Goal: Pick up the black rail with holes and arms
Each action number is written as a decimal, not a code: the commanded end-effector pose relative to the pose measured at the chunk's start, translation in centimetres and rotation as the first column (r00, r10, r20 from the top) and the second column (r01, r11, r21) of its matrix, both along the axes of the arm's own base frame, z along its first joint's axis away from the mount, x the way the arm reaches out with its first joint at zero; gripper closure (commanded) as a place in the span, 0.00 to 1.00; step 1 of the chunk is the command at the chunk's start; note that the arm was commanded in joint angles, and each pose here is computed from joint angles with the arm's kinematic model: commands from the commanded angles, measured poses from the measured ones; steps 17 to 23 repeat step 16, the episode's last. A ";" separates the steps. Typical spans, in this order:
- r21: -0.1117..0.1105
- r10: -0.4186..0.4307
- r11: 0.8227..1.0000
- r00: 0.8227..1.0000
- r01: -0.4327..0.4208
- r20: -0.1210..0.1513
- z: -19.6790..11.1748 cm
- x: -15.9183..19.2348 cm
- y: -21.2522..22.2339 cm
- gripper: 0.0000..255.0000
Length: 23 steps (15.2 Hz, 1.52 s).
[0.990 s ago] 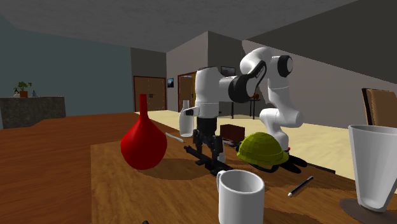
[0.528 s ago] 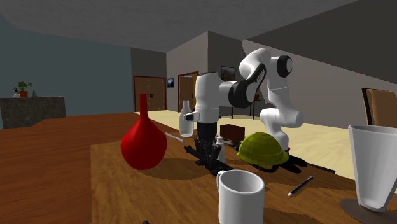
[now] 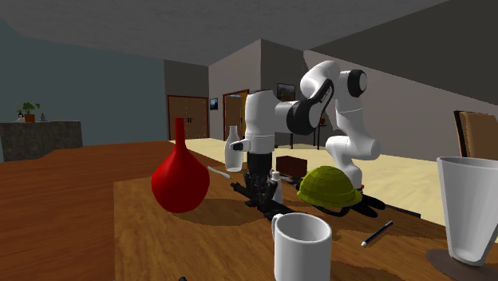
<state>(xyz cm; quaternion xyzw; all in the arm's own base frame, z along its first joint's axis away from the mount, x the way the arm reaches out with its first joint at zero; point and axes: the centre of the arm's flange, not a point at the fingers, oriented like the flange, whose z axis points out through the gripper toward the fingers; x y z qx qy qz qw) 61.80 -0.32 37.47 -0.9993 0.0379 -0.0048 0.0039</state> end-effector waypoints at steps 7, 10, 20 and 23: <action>0.000 0.000 1.000 1.000 0.000 0.000 4.0 0.0 0.0 1.00; 0.000 0.000 1.000 1.000 0.000 0.000 5.6 0.0 0.0 1.00; 0.000 0.000 1.000 1.000 0.000 0.000 7.8 0.0 0.0 1.00; 0.000 0.000 1.000 1.000 0.000 0.000 7.8 0.0 0.0 1.00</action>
